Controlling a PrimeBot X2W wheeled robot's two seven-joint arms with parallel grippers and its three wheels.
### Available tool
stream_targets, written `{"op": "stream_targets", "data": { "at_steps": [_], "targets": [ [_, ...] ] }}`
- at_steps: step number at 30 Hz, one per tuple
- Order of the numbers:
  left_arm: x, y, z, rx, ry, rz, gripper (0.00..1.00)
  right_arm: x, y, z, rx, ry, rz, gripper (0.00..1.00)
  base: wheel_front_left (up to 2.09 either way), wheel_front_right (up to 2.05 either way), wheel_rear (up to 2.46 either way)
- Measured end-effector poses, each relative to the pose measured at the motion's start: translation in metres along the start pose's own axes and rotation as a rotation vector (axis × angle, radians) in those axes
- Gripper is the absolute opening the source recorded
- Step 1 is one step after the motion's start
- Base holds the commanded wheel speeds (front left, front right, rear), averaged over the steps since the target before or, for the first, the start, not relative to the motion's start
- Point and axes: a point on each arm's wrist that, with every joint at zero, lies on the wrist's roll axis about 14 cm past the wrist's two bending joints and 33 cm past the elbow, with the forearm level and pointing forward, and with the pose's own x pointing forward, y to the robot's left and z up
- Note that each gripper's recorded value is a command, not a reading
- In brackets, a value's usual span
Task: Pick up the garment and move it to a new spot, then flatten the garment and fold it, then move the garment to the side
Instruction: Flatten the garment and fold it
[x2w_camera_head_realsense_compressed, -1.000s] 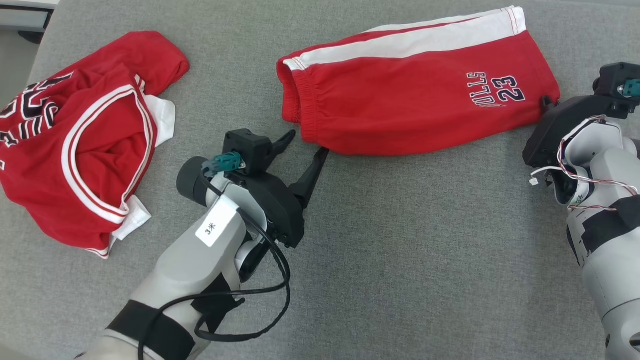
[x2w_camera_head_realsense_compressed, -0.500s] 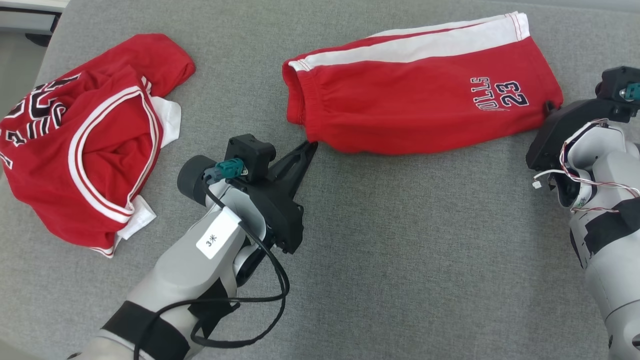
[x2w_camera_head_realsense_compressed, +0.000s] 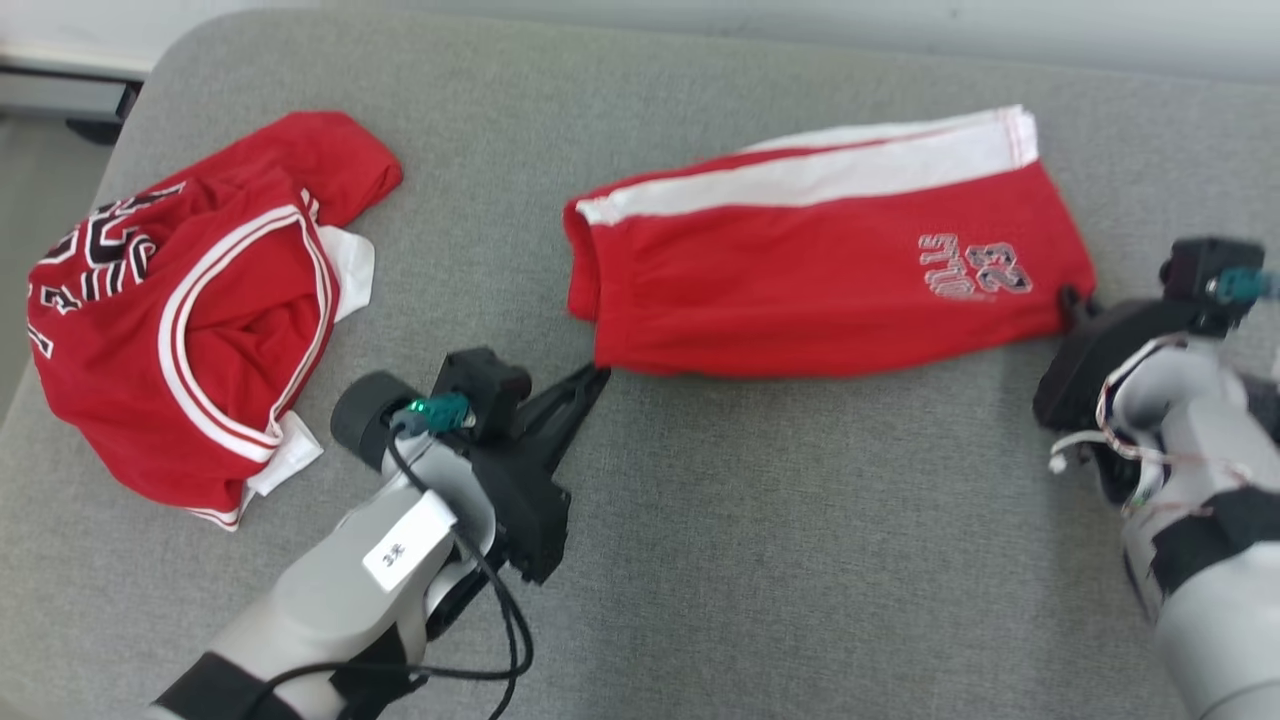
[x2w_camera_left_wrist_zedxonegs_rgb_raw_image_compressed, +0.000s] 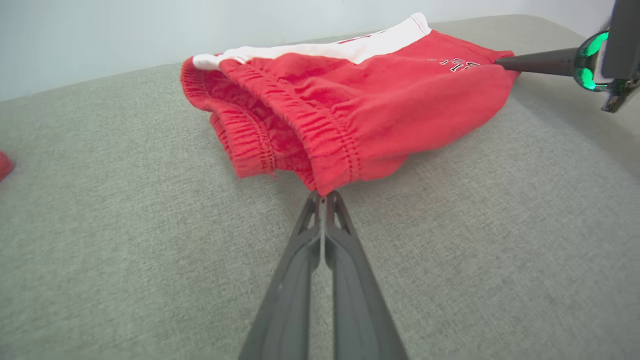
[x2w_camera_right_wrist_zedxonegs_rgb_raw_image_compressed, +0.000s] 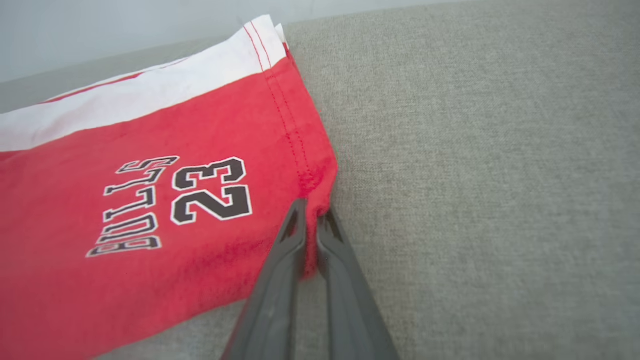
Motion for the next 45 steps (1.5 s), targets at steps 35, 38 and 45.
{"op": "stream_targets", "data": {
  "at_steps": [35,38,45],
  "targets": [
    [-0.068,-0.086,-0.039,-0.111,0.064,-0.202,0.0,-0.181,-0.04,-0.057,0.182,-0.202,-0.072,0.47,0.0,0.0,0.0],
    [-0.069,-0.086,-0.045,-0.112,0.098,-0.202,1.0,-0.182,-0.034,-0.053,0.178,-0.196,-0.056,1.0,0.0,0.0,0.0],
    [-0.074,-0.079,-0.061,-0.148,0.156,-0.143,1.0,-0.186,-0.042,-0.053,0.144,-0.168,-0.087,1.0,0.0,0.0,0.0]
  ]
}}
